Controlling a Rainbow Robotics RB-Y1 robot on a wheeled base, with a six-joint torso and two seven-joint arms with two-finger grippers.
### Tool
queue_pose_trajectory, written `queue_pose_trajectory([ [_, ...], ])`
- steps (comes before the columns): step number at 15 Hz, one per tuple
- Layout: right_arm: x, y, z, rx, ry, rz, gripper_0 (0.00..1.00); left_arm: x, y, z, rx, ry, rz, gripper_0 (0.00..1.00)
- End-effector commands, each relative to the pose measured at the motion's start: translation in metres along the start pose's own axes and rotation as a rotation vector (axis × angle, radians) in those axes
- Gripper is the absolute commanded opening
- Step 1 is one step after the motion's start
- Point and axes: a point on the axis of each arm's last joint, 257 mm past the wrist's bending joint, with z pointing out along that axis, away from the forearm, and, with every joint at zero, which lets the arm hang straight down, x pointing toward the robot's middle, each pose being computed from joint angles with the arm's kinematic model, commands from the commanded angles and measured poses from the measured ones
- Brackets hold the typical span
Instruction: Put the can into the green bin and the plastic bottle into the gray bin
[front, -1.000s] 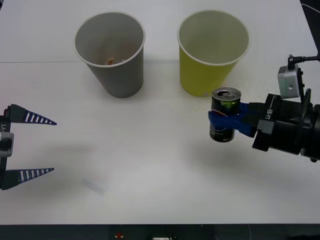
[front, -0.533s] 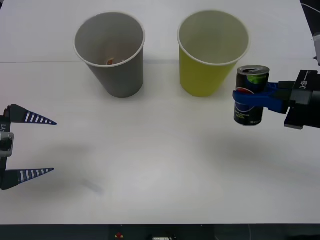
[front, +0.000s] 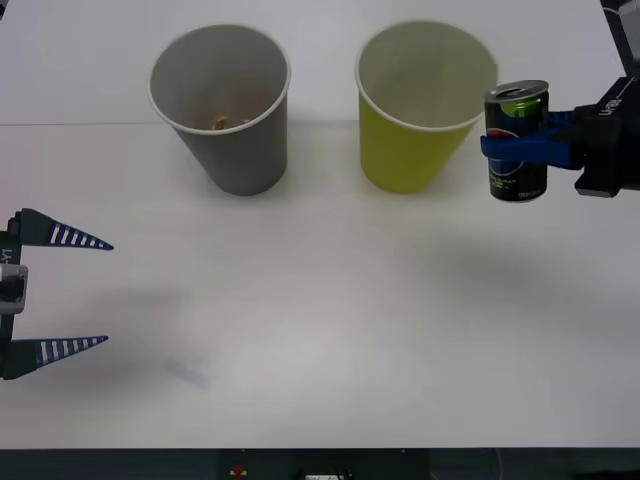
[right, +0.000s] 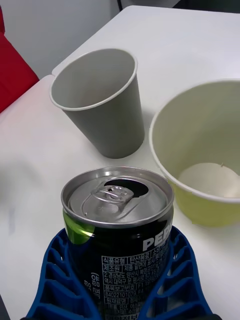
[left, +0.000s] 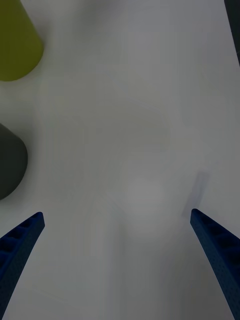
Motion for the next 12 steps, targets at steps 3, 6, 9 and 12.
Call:
queue_pose_trajectory([
  [3, -0.026, -0.024, 0.009, 0.002, 0.046, -0.014, 0.0, 0.0, 0.0, 0.0, 0.0, 0.0, 0.0, 1.0],
  [6, -0.043, -0.046, 0.021, 0.061, 0.066, -0.034, 0.0, 0.0, 0.0, 0.0, 0.0, 0.0, 0.0, 1.0],
  [9, -0.061, -0.064, 0.039, 0.097, 0.085, -0.04, 0.0, 0.0, 0.0, 0.0, 0.0, 0.0, 0.0, 1.0],
  [12, -0.071, -0.08, 0.069, 0.095, 0.091, -0.013, 0.0, 0.0, 0.0, 0.0, 0.0, 0.0, 0.0, 1.0],
])
